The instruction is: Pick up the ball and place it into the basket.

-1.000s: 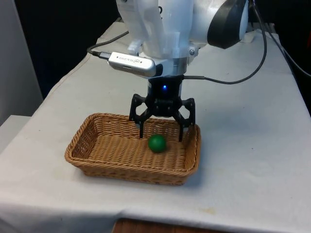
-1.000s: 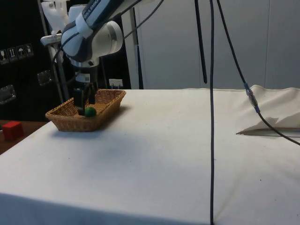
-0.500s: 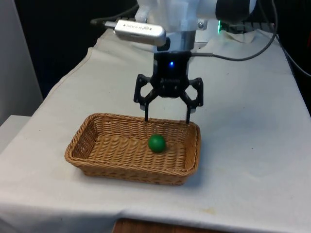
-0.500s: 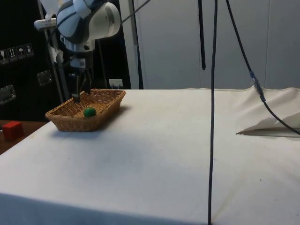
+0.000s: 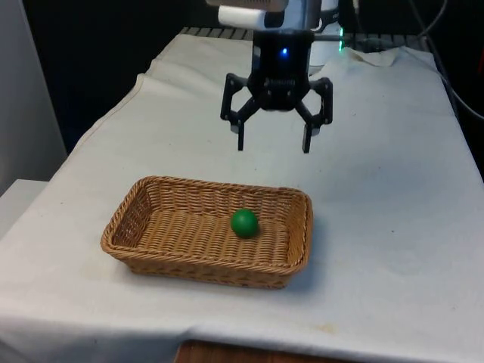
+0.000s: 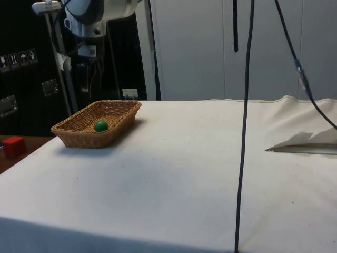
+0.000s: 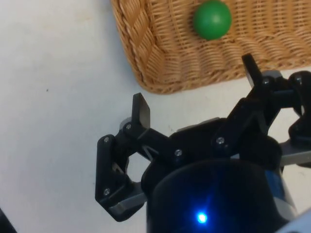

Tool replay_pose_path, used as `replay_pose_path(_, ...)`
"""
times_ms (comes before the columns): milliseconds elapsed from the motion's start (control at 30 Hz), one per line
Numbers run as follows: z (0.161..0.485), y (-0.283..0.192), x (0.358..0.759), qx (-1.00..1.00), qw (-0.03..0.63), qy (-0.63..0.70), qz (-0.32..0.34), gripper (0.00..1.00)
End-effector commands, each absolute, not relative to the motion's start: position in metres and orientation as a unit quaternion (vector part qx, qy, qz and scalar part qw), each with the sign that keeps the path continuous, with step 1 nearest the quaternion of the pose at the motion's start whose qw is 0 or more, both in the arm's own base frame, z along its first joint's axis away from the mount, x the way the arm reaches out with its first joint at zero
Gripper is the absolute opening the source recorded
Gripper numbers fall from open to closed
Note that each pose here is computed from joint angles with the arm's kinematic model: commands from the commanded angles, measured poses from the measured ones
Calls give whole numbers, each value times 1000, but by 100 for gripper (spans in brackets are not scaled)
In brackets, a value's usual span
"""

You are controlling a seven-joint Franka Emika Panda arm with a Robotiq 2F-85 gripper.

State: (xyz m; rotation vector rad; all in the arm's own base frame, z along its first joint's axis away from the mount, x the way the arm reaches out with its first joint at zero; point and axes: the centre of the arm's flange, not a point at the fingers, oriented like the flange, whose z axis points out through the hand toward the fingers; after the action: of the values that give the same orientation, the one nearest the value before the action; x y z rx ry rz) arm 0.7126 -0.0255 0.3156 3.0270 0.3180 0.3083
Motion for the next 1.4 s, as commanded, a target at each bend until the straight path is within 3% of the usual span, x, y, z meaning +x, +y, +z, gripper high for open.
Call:
replay_pose_path(0, 323, -26, 709, 989, 45, 105, 99, 100)
replay_pose_path(1367, 410, -32, 641, 992, 11, 101, 79, 100)
